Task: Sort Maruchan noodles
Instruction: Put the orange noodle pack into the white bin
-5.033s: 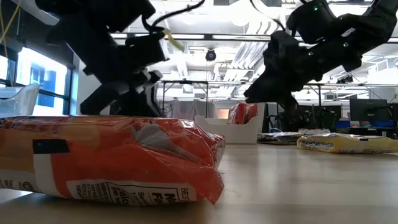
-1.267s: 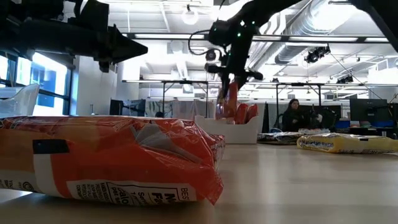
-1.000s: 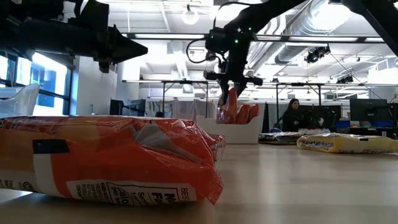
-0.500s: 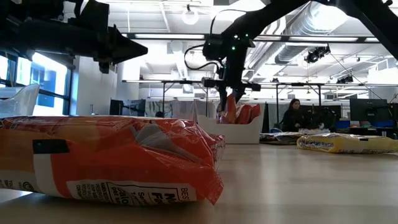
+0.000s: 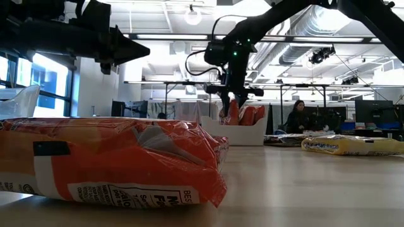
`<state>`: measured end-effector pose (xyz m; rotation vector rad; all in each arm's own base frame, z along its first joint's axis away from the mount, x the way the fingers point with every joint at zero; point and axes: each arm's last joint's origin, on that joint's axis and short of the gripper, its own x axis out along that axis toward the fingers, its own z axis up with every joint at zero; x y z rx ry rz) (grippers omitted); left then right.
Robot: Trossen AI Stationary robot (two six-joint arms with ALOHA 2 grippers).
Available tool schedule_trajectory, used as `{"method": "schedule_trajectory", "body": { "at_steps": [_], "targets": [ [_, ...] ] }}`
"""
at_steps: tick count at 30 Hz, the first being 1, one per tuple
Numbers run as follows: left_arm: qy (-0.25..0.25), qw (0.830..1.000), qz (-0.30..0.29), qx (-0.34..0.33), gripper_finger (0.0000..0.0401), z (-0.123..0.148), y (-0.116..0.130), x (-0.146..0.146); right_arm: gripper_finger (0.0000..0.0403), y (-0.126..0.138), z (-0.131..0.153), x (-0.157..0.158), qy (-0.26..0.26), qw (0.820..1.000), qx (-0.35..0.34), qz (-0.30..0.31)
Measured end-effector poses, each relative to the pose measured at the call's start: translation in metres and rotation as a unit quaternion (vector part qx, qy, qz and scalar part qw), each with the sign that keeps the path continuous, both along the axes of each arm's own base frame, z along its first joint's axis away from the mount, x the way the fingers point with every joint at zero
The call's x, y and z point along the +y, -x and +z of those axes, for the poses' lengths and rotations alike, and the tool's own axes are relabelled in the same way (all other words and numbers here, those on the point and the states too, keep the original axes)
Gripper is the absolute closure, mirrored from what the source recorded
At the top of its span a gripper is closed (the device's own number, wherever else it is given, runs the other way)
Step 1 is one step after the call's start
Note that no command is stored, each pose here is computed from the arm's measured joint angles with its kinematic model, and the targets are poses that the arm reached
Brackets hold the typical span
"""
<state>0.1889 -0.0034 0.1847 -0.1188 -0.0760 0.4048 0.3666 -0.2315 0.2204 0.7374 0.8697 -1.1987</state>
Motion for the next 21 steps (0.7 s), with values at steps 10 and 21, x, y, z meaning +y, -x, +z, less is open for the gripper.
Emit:
{"method": "schedule_trajectory", "body": {
  "at_steps": [10,21],
  "targets": [
    [-0.001,1.0,0.0,0.007,0.0398,-0.001,0.0,0.0,0.024,0.002,-0.001,-0.002,0.021,0.999,0.026,0.007],
    [-0.001,1.0,0.0,0.009,0.0398,-0.002,0.0,0.0,0.0198,-0.002,0.026,-0.006,0.044,0.998,0.034,0.042]
  ]
}}
